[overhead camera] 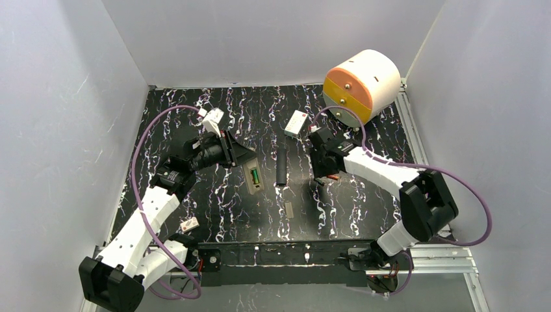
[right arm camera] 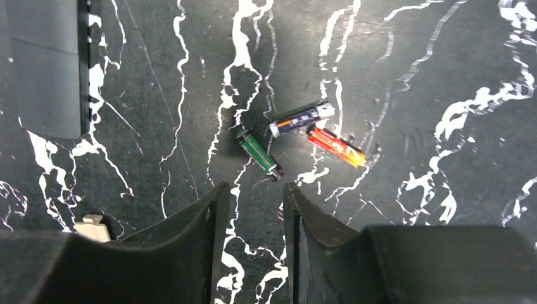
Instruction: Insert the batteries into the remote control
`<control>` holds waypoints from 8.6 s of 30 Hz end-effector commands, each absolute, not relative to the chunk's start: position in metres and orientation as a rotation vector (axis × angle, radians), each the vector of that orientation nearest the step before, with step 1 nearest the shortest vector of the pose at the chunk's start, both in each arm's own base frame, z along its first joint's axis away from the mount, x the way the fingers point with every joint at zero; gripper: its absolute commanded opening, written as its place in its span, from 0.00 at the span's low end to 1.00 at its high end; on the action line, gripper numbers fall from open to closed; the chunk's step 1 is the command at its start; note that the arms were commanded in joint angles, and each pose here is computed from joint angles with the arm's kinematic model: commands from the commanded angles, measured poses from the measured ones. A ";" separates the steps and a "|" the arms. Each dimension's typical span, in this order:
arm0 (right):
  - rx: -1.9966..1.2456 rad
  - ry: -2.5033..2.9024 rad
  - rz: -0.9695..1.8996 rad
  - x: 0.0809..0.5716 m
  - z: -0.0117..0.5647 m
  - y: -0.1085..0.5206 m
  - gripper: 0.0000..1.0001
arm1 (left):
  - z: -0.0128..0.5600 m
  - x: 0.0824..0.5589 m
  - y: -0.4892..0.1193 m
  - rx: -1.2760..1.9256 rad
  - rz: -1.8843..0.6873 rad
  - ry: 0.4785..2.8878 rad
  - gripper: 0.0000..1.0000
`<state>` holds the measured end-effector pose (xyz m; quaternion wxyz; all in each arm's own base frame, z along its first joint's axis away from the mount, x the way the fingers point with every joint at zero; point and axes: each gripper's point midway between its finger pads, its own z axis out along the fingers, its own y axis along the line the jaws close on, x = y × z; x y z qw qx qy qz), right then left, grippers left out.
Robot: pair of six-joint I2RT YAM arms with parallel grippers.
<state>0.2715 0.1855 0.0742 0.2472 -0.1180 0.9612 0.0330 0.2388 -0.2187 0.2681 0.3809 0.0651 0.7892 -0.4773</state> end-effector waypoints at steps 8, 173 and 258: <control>-0.548 2.644 0.058 0.278 0.048 0.191 0.52 | 0.294 0.216 -0.232 0.352 -1.383 1.881 0.00; 0.298 1.427 1.890 0.211 0.404 0.306 0.87 | 0.383 0.302 -0.245 -0.756 -2.170 1.389 0.00; 0.090 2.447 0.864 0.216 0.079 0.240 0.68 | 0.070 0.300 -0.315 -0.366 -0.629 2.784 0.00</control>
